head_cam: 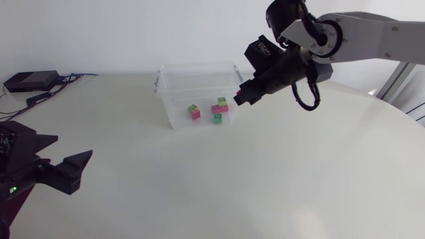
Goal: Place the duplo bricks in the container
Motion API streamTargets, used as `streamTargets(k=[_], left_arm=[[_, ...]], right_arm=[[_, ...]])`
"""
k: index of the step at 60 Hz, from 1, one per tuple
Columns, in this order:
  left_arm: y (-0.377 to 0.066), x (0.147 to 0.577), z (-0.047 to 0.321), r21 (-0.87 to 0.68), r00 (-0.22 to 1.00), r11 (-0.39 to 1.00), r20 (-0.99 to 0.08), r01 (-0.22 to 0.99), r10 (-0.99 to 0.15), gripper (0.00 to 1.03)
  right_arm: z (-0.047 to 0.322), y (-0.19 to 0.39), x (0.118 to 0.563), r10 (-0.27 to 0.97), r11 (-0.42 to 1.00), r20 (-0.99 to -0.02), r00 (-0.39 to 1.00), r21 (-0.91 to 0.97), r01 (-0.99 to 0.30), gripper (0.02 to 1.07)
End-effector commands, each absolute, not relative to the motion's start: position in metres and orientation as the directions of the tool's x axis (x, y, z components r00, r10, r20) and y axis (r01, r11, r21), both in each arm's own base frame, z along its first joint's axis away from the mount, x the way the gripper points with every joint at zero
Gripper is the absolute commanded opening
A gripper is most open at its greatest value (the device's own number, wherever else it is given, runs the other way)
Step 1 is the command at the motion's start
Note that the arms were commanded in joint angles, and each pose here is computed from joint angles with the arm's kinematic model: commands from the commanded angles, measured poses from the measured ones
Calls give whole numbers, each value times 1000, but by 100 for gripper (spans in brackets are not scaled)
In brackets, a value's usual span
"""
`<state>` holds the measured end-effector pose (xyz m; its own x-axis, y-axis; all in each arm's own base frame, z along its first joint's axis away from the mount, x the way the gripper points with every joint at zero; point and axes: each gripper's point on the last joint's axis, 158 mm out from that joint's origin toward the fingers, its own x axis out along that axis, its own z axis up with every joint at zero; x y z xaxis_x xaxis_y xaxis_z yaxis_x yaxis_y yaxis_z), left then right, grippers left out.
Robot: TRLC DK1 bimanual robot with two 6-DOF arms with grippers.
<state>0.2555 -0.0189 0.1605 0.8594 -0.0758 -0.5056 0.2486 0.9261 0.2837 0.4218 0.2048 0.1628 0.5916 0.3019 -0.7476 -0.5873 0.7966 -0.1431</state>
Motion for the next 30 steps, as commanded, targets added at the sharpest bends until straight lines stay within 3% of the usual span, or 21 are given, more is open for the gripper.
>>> streamTargets(k=[1,30], left_arm=[[-14,250,150,303,858,922,-511,242,-57,99],[5,241,138,344,873,921,-488,182,9,99]], right_arm=[[167,209,444,302,818,-722,622,-138,-558,31],[176,249,535,356,840,-566,744,-155,-520,35]])
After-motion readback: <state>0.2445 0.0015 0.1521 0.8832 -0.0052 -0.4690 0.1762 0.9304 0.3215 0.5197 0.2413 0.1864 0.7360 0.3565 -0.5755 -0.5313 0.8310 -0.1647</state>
